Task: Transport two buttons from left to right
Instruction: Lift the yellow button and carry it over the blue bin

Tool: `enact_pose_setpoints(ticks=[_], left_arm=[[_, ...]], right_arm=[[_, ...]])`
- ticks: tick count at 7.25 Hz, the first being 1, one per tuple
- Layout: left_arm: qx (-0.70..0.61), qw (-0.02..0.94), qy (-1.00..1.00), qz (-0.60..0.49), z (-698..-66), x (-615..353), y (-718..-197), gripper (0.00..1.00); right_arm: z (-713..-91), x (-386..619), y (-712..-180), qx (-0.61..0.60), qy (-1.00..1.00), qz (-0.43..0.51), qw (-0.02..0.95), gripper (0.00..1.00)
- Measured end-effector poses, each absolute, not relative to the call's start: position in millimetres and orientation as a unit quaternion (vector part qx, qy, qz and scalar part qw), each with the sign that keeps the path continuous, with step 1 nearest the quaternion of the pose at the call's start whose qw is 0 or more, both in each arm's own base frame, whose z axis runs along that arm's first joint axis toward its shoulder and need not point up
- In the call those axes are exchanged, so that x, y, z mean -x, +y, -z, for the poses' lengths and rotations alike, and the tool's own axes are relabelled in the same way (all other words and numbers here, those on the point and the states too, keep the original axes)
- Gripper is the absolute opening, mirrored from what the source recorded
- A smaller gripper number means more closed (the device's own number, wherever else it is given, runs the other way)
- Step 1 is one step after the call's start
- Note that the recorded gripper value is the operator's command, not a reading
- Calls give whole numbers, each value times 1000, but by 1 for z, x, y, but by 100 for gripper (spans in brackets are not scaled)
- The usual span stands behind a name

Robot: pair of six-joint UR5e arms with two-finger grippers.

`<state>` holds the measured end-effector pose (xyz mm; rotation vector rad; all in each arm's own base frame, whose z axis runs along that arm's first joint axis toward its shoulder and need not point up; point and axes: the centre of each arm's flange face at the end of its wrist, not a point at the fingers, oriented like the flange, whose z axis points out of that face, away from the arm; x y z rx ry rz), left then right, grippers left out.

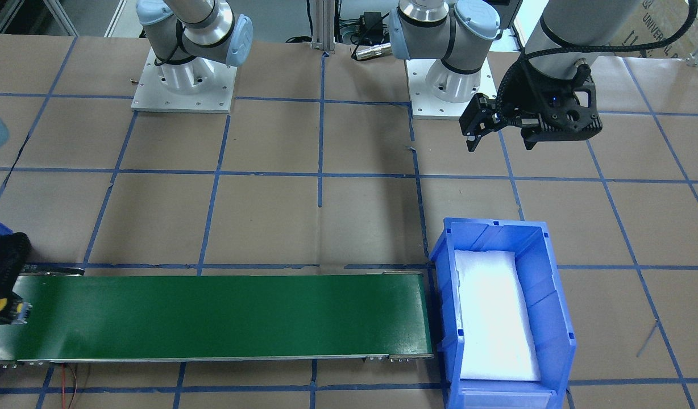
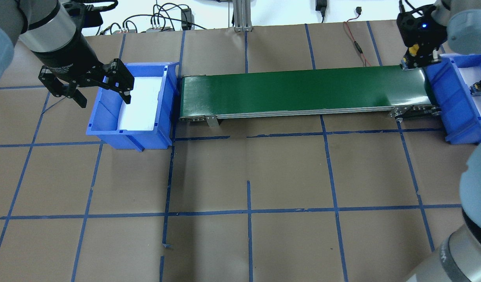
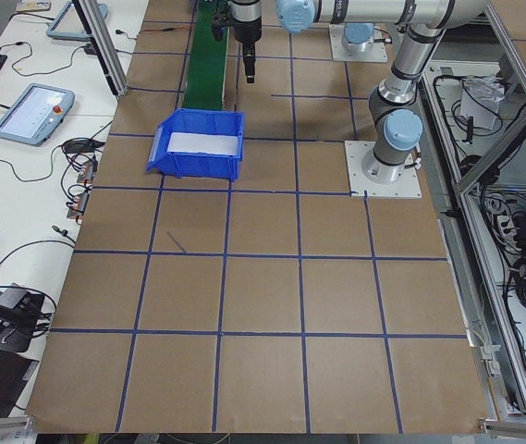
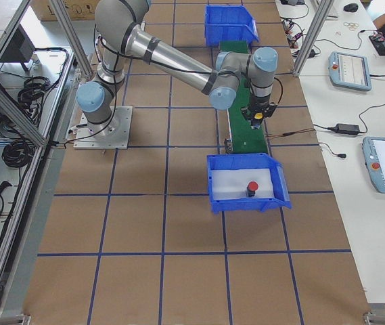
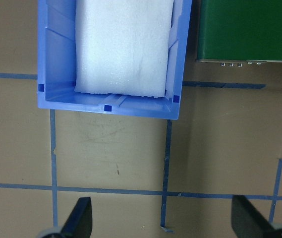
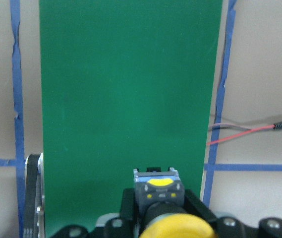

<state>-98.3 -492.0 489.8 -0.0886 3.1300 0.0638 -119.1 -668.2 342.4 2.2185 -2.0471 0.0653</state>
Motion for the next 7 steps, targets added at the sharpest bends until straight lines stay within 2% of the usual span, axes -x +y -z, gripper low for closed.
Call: enact_pose_setpoints(ticks=[3, 7], left_arm=[[28, 5, 999, -20, -490, 98, -492, 100], [28, 5, 999, -20, -490, 98, -492, 100]], right_arm=[[-357, 250, -622, -739, -672, -34, 41, 8], [-266, 301, -615, -765, -642, -30, 25, 9]])
